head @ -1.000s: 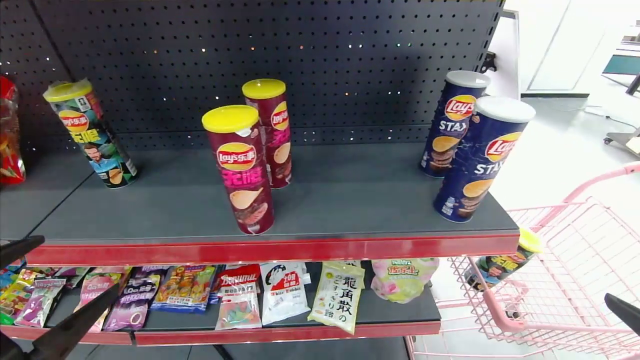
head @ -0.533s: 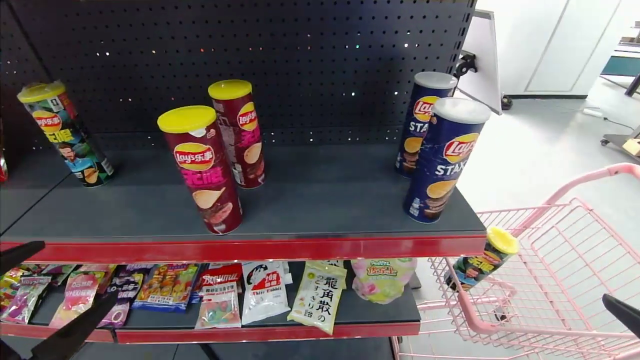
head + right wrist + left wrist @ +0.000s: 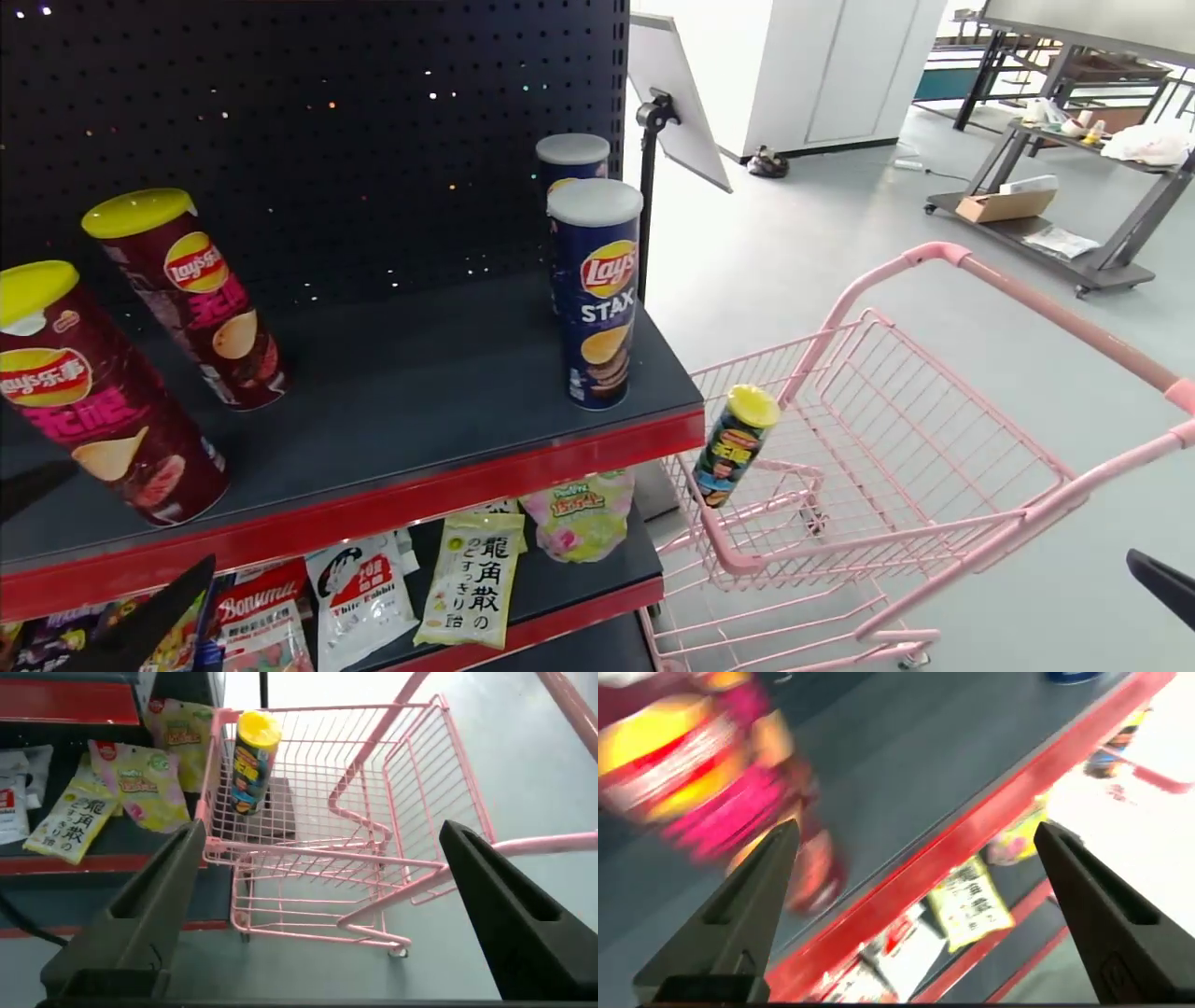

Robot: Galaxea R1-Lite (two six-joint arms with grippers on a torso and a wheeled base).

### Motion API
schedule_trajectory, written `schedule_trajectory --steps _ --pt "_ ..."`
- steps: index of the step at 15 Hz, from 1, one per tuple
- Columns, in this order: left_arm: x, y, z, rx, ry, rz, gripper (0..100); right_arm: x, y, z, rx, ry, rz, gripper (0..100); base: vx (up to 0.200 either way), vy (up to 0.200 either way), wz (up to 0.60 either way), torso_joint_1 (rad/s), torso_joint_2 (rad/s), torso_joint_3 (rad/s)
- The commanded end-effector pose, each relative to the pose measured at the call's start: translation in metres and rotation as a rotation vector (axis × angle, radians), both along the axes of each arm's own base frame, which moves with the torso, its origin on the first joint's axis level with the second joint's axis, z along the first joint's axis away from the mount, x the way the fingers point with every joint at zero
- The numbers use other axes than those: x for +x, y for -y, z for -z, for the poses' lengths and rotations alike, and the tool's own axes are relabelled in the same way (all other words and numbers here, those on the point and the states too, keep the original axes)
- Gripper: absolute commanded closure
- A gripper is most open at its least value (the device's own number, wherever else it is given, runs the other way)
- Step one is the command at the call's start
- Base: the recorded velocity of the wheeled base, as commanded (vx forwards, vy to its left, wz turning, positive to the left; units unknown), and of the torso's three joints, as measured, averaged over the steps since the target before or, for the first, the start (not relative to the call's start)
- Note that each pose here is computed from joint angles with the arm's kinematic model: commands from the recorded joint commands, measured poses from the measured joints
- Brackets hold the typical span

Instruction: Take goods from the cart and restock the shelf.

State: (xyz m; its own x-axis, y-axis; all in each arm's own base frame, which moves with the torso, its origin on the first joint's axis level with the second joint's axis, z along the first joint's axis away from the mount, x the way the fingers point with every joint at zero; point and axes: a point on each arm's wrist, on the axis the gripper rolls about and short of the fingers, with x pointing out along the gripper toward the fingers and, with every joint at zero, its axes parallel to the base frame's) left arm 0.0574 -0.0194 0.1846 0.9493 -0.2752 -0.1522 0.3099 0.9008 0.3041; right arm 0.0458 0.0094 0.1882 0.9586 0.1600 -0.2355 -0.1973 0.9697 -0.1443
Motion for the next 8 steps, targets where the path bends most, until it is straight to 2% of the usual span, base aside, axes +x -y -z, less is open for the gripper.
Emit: schedule_trajectory --steps 1,4,8 --pt "-0.0002 -0.0001 -0.0002 -0.001 0.003 -0.001 0 0.0005 -0.0001 0.0020 -0.002 -0.008 0.002 0 0.000 0.000 0.00 0.000 0.00 0.000" --pt "-0.0016 -0.0004 -0.0007 -0.004 0.010 0.004 0 0.0004 0.0002 0.0035 -0.005 -0.011 0.007 0 0.000 0.000 0.00 0.000 0.00 0.000" --pt "-0.0038 -0.0008 -0.0005 -0.010 0.017 0.022 0 0.0004 0.0002 0.0040 -0.006 -0.012 0.009 0 0.000 0.000 0.00 -0.119 0.30 0.187"
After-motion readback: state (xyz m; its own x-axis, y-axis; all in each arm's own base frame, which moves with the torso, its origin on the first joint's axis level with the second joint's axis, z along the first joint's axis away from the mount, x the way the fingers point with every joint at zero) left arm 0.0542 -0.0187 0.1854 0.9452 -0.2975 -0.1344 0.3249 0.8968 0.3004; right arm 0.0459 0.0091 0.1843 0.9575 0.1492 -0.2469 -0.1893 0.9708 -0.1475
